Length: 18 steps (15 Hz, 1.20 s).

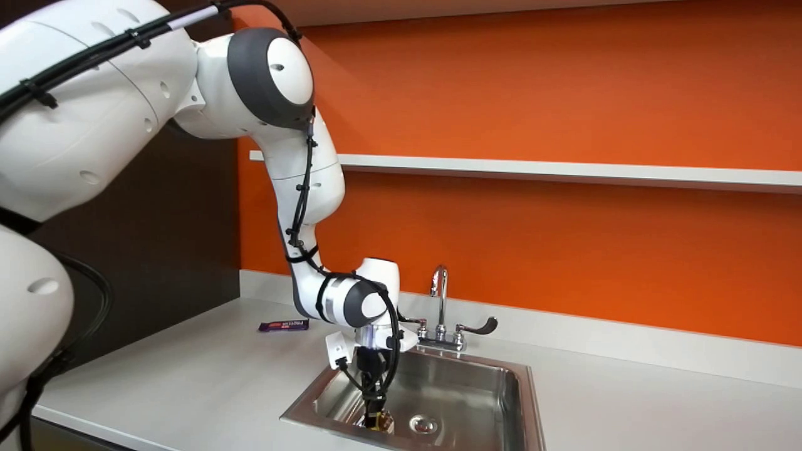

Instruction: Put the orange packet in the sink

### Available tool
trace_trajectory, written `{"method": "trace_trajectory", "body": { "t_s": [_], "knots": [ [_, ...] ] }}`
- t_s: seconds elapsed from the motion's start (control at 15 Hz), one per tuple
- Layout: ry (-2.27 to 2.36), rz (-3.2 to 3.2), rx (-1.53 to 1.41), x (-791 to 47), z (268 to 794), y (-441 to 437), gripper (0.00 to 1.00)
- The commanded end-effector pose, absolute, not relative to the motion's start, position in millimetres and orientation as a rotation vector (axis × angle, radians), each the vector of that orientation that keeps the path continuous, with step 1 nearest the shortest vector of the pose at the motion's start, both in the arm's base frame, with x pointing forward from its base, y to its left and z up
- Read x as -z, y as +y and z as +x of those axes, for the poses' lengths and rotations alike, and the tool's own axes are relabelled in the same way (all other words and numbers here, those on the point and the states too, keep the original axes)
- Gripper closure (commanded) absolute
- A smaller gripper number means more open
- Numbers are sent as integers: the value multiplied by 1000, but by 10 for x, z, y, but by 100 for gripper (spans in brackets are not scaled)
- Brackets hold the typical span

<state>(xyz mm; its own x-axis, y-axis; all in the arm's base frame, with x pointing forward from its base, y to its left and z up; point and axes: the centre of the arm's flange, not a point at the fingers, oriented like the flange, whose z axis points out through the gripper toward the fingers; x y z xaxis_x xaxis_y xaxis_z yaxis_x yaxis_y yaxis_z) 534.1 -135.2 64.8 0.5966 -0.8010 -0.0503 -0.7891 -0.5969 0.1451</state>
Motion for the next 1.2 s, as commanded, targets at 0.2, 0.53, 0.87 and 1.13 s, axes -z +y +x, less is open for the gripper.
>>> {"method": "trace_trajectory", "body": {
  "t_s": [0.2,0.53,0.87,1.13],
  "knots": [
    [-1349,2738,163,-679,5355,-1380,73],
    [-1287,2754,108,-1073,5463,-1319,37],
    [-1113,2822,86,-1620,5555,-1152,0],
    [-894,2874,132,-1973,5485,-881,0]
  ]
}}
